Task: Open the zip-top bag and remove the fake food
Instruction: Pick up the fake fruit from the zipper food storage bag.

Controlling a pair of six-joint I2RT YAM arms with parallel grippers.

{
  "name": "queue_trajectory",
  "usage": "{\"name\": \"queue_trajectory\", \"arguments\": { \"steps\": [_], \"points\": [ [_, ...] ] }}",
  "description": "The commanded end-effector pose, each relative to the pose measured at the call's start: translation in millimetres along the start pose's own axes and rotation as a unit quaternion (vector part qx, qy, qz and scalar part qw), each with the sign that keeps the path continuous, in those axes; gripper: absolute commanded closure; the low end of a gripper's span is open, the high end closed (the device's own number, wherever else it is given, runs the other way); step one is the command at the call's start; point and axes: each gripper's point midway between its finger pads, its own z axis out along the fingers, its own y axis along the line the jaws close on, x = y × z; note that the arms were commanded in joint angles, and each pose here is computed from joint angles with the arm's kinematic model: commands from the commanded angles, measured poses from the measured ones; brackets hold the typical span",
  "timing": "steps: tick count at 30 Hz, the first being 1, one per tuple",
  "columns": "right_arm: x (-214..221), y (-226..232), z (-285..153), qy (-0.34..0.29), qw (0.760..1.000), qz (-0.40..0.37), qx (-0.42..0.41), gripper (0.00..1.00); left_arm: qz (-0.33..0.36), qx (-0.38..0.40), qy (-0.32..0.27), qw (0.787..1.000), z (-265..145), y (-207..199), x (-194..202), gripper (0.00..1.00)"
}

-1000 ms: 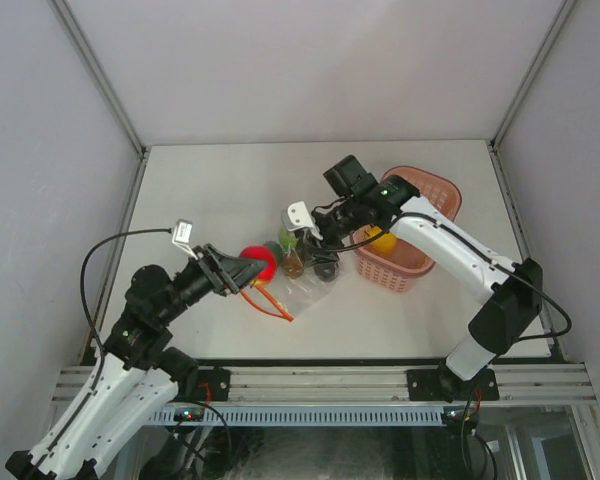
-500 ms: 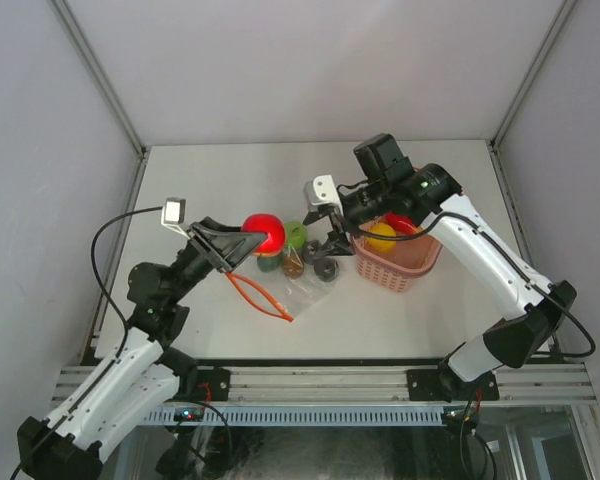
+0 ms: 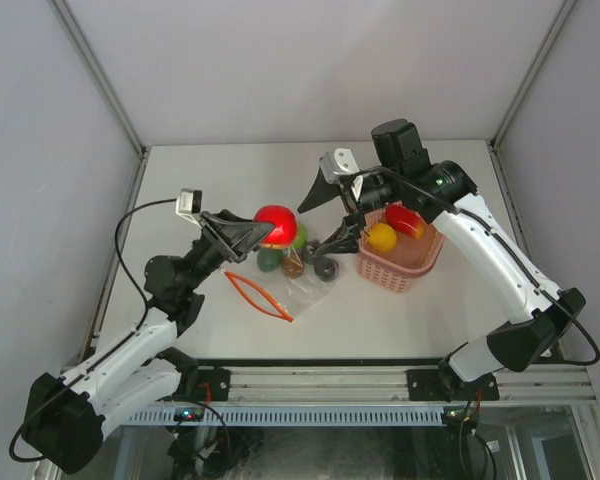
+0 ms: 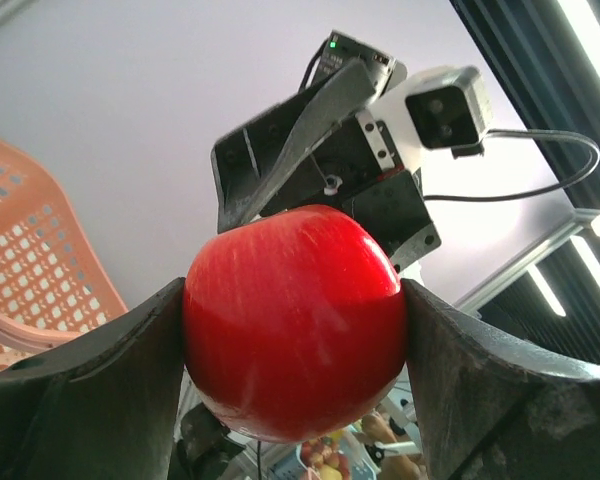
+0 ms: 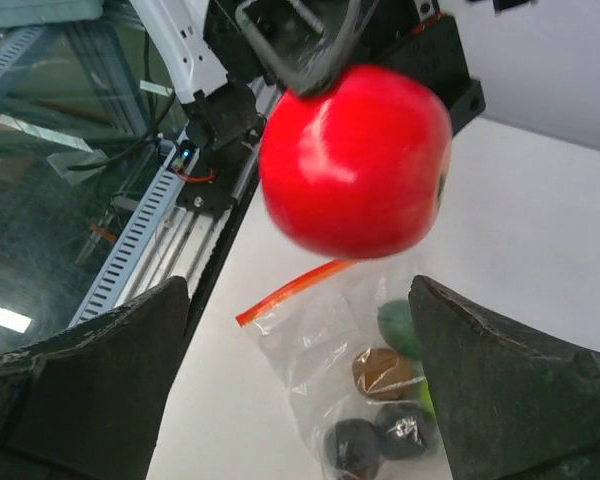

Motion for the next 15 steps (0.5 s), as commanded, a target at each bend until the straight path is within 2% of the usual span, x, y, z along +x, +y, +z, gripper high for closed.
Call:
{"name": "queue_trajectory", "arguments": {
  "steps": [1, 9, 15],
  "points": [
    [-33.7, 7.1, 4.4, -0.038, 0.999, -0.023, -0.014, 0.08, -0.008, 0.035, 0.002, 0.999, 4.0, -13.3, 7.7, 0.89],
    [-37.6, 0.9, 19.0, -0.038, 0.999, 0.004, 0.006, 0.08, -0.016, 0.039, 0.013, 0.999, 16.9, -12.5, 17.0, 0.89],
    [-25.1, 4.1, 32.1, -0.025, 1.0, 0.016, 0.008, 0.08, -0.023, 0.039, 0.015, 0.999, 19.8, -12.2, 21.1, 0.89]
  ]
}}
